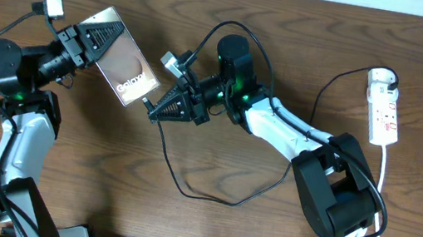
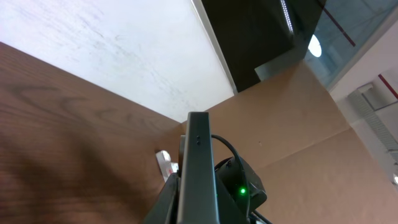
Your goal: Plug charger to phone and switch on socket
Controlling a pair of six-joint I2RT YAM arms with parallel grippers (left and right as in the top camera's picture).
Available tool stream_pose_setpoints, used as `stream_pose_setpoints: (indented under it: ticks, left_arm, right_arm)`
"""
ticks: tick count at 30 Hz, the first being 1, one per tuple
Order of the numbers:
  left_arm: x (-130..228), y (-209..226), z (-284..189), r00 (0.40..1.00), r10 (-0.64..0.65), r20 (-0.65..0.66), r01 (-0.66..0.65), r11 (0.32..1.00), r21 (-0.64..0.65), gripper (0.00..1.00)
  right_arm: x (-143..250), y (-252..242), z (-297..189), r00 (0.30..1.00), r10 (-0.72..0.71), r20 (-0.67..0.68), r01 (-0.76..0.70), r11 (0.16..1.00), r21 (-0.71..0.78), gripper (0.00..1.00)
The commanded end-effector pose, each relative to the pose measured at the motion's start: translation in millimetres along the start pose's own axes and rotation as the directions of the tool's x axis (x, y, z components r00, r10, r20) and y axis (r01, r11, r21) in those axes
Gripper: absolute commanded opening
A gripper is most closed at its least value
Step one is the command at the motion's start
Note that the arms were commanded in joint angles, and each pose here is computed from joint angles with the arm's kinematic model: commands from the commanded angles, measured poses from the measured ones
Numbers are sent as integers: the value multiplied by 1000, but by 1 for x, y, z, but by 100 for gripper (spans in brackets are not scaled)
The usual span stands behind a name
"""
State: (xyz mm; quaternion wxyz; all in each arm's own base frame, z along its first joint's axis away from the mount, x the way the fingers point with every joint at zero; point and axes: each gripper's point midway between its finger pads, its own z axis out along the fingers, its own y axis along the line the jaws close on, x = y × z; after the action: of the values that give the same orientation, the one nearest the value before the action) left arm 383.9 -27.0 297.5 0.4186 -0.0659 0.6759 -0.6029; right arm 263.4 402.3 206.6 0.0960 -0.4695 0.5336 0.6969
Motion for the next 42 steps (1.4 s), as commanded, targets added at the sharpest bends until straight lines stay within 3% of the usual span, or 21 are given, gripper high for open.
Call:
stream_pose_setpoints:
  ticks: [1,42]
  left_arm:
    - [-5,-6,0,1000,4,11,-4,1000,6,7]
    - [2,-8,1,1000,-7,-30,7,1000,19,8]
  right_arm:
    - [-6,2,-3,1000,6,9,-6,1000,12,1]
    - [-10,2,0,1000,13,16,-13,1000,20,1]
